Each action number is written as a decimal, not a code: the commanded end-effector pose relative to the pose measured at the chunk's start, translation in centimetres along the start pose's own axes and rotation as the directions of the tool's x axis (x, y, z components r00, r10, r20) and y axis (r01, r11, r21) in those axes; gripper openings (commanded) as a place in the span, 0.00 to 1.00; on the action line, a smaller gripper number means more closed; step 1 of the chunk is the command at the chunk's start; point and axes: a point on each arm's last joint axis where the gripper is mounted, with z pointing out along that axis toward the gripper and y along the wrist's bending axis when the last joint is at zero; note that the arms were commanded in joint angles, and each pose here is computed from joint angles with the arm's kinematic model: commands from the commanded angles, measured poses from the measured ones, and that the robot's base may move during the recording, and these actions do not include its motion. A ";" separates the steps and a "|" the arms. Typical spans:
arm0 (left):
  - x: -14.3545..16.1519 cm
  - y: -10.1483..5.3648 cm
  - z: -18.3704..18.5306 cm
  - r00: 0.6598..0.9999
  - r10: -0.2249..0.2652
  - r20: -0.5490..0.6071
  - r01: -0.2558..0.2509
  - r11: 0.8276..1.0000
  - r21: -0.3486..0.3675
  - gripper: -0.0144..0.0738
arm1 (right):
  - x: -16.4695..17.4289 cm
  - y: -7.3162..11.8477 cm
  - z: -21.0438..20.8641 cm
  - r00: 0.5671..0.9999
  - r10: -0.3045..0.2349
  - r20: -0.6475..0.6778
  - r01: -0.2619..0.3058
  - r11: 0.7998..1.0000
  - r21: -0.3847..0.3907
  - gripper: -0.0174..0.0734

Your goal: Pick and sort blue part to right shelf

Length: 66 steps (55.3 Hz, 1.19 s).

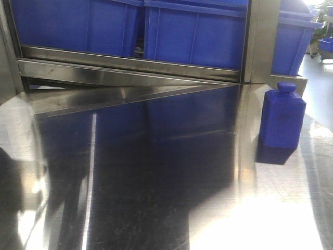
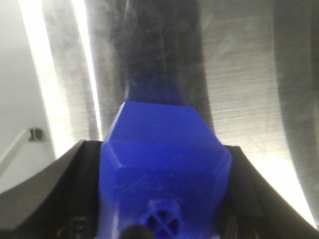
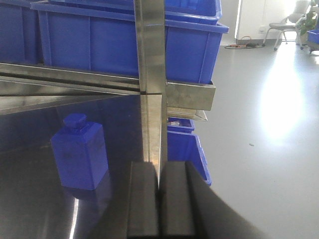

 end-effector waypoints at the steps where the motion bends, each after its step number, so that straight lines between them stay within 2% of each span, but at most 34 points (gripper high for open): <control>1: -0.3 -0.6 -4.5 0.982 0.012 0.187 -0.011 1.000 -0.004 0.52 | -1.2 0.0 -0.2 0.994 -0.002 0.113 0.002 1.000 0.001 0.24; 7: 0.2 -1.3 -7.4 0.949 0.038 0.312 -0.035 0.999 -0.015 0.52 | -1.2 0.0 -0.2 0.993 -0.002 0.115 0.002 1.000 0.001 0.24; 19: 3.1 -3.0 -12.0 0.835 0.081 0.544 -0.073 0.997 -0.036 0.52 | -1.3 0.0 -0.2 0.992 0.001 0.124 -0.001 1.000 0.000 0.24; 30: 7.4 -4.4 -13.8 0.685 0.107 0.721 -0.110 0.993 -0.043 0.52 | -2.7 0.1 -0.5 0.983 0.018 0.182 -0.017 1.000 -0.005 0.24; 37: 10.4 -4.6 -13.9 0.591 0.073 0.803 -0.104 0.995 -0.013 0.52 | -5.4 0.4 -1.1 0.975 0.018 0.221 -0.016 1.000 -0.012 0.24; 44: 12.8 -4.5 -13.7 0.512 0.042 0.858 -0.086 0.996 0.003 0.52 | -8.4 0.7 -1.1 0.991 0.017 0.130 -0.015 1.000 -0.013 0.24; 50: 14.6 -4.3 -13.6 0.467 0.039 0.883 -0.082 0.997 -0.001 0.52 | -12.4 1.1 -0.7 0.998 0.015 0.064 -0.014 1.000 -0.016 0.24; 56: 15.6 -4.2 -13.4 0.441 0.038 0.897 -0.080 0.997 -0.003 0.52 | -15.8 1.5 0.5 1.000 0.008 -0.025 -0.008 0.999 -0.036 0.24; 62: 16.1 -4.2 -13.5 0.420 0.037 0.907 -0.079 0.997 -0.004 0.52 | -18.9 2.6 2.1 0.991 -0.030 -0.127 0.014 0.991 -0.132 0.25; 66: 16.1 -4.2 -13.5 0.418 0.037 0.908 -0.079 0.997 -0.004 0.52 | -20.6 3.6 3.6 0.975 -0.087 -0.202 0.045 0.978 -0.205 0.25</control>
